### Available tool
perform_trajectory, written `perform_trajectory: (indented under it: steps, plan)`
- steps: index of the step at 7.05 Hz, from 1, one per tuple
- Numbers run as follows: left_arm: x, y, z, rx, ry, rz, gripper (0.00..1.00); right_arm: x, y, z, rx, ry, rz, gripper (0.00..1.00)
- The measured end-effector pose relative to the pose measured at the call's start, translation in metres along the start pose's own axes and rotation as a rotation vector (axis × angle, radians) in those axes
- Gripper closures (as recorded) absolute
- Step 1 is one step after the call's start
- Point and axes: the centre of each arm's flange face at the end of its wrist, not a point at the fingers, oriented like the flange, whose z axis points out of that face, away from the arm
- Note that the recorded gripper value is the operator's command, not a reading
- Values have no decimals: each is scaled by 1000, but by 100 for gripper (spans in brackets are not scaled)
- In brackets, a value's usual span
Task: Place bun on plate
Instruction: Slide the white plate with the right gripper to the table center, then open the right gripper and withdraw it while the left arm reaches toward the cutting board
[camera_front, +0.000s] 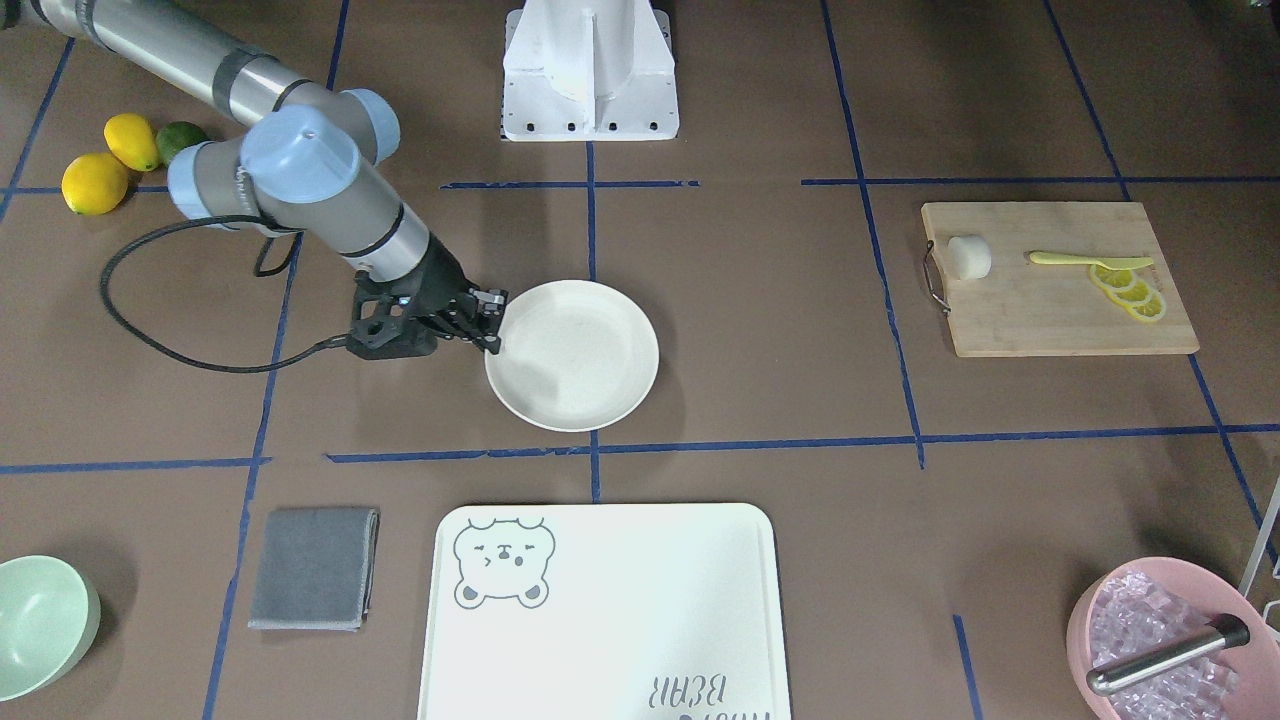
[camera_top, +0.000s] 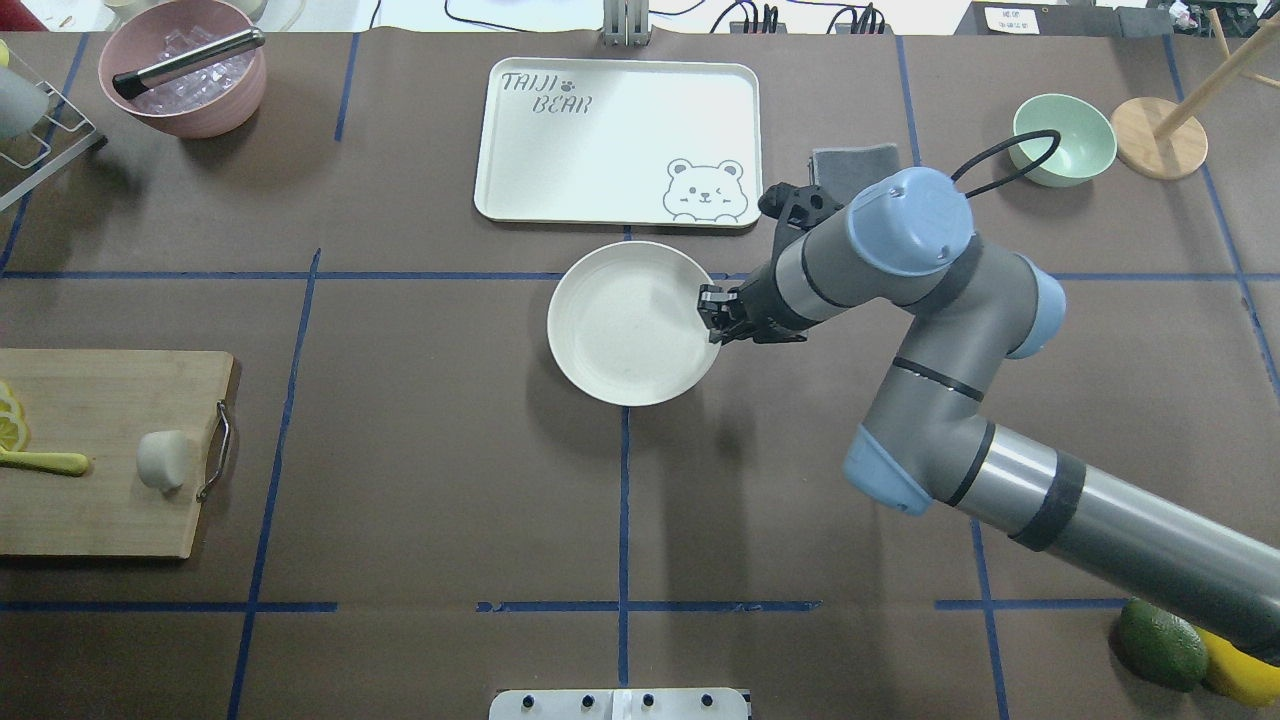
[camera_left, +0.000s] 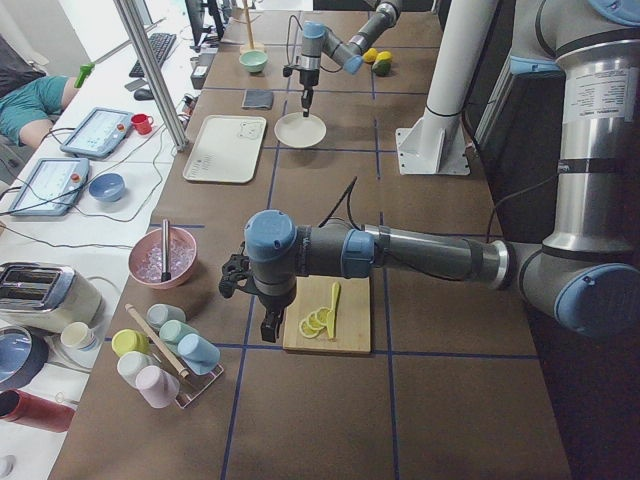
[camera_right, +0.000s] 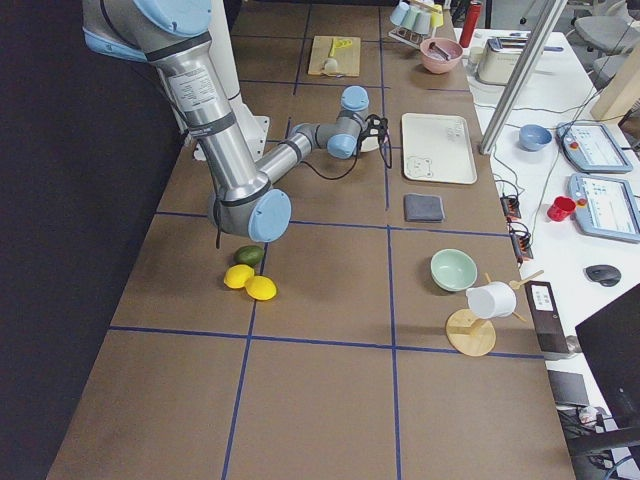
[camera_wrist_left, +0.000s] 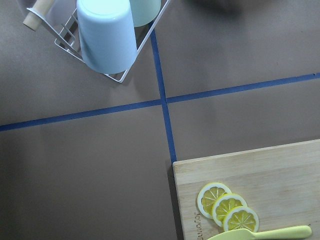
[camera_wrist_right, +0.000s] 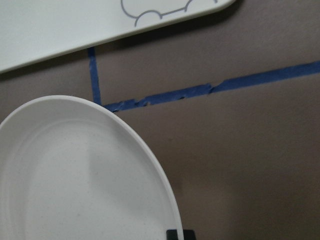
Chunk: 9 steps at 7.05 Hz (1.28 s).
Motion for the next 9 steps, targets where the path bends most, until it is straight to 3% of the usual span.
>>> perform_trajectory:
  steps: [1,3,4,5,6,9]
  plan:
    - [0,1,1,-1,0,-1,0,-11,15,14,5,8,-2,96]
    - [-1,2,1,-2,0,-1,0,-15,36,29,-6,21,-10,70]
    - [-1,2,1,-2,0,-1,0,-14,40,31,-12,24,-11,68]
    - [-1,2,1,-3,0,-2,0,-13,41,29,-16,23,-11,54]
    - [-1,2,1,-3,0,-2,0,-13,41,25,-21,17,-12,2]
    - [5,2,-3,8,-1,-40,0,0,32,-16,-19,-15,-6,0]
